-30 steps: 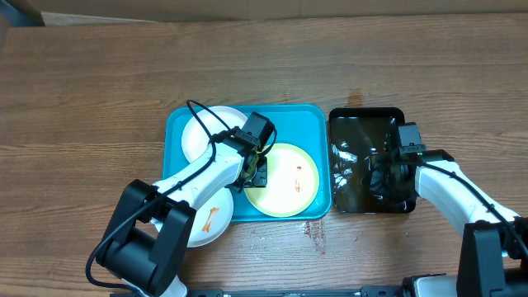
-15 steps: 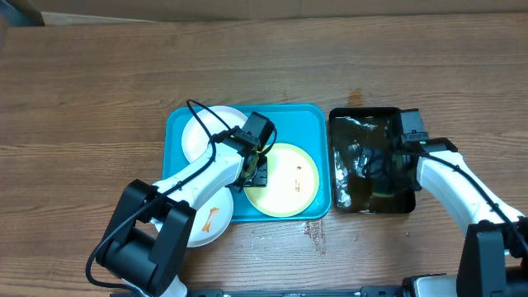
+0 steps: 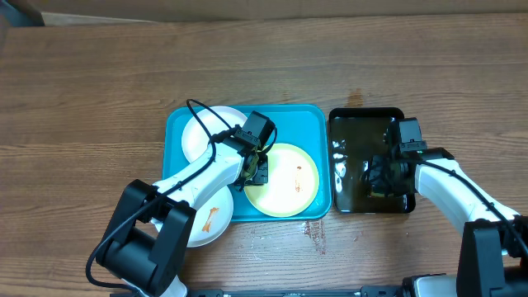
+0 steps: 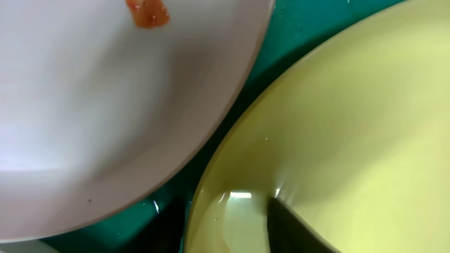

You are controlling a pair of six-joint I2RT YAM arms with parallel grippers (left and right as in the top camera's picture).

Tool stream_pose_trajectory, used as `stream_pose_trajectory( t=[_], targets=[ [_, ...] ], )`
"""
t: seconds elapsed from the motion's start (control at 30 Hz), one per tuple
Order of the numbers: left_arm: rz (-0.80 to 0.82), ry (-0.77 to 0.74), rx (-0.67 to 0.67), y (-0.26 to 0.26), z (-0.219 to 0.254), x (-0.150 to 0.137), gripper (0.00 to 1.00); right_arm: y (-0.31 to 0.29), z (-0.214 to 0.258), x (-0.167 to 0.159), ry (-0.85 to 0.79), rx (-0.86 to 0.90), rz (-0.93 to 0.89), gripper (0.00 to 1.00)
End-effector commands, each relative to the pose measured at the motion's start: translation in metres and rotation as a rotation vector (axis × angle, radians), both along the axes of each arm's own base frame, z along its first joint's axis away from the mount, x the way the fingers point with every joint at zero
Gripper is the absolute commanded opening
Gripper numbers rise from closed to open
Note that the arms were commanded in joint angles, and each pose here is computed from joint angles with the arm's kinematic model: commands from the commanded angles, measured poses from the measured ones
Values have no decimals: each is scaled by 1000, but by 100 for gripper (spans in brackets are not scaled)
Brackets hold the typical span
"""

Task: Clean dirty plates on tray and stack at the side
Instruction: 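Grasp the green sponge in the black tray with the right gripper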

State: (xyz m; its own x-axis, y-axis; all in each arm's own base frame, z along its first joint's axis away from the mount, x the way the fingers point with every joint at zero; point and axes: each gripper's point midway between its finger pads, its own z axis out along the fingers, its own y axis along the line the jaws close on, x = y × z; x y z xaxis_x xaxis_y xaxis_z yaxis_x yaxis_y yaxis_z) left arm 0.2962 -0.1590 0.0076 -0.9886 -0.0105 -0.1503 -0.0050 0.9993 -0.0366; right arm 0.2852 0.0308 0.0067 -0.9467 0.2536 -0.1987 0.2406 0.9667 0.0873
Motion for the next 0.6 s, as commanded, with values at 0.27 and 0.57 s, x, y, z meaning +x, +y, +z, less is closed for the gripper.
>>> stream_pose_trajectory(
  t=[0.27, 0.57],
  targets=[
    [10, 20, 28, 7, -7, -4, 7, 2, 50, 16, 31, -2, 0, 4],
    [10, 25, 31, 8, -8, -6, 4, 13, 59, -13, 165, 64, 5, 4]
  ],
)
